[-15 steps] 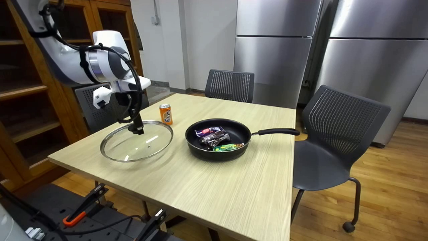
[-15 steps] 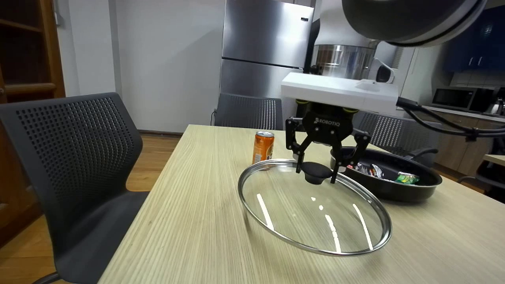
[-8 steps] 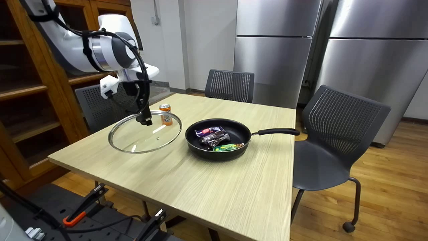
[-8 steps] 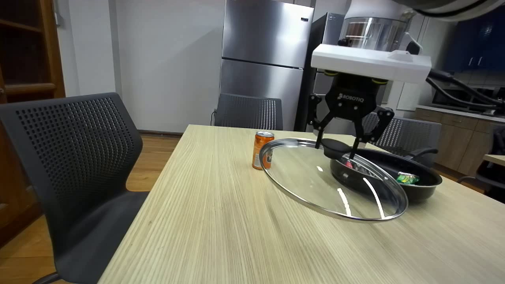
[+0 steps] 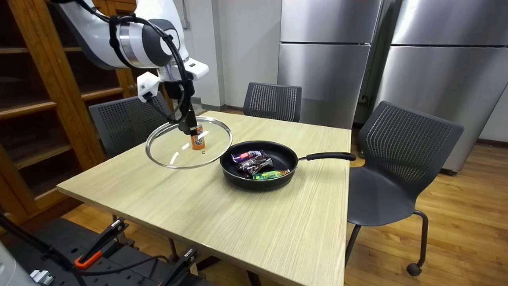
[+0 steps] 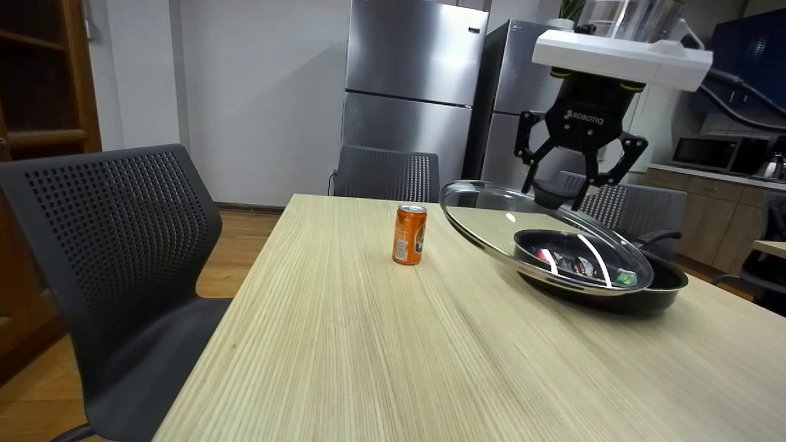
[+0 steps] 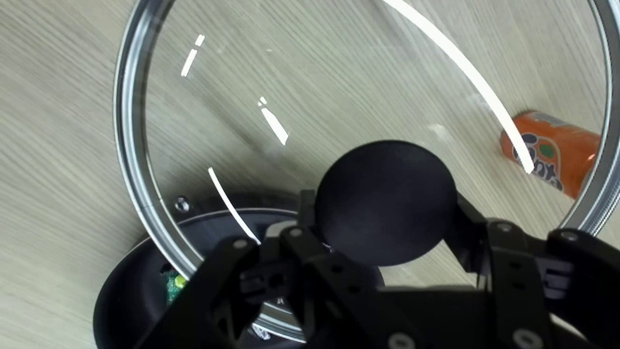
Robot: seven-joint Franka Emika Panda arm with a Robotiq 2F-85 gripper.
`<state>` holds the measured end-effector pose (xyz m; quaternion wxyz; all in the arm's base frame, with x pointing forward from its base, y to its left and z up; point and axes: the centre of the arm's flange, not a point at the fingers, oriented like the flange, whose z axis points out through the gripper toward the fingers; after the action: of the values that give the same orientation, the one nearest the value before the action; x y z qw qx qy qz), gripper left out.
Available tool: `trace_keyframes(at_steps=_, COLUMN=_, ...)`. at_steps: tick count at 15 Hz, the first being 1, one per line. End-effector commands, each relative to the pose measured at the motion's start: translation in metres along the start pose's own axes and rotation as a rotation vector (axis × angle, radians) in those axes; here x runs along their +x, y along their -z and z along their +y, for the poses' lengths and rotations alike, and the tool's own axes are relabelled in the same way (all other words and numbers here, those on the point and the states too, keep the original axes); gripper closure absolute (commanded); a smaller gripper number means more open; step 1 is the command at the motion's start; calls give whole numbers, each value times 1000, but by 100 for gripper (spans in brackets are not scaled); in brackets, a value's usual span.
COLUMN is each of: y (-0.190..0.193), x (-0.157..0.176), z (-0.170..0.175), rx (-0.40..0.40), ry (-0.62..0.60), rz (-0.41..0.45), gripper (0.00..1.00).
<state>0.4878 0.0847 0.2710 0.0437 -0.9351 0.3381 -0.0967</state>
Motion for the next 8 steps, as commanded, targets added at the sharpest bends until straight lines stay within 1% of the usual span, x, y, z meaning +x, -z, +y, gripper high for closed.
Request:
trace_keyframes(at_steps=1, y=30, x=33, z=12, rx=29, ry=-24, rz=1, gripper=61)
trace_keyframes(at_steps=8, y=34, x=80, z=36, rx=33, ry=-69, rz=-9, gripper=61)
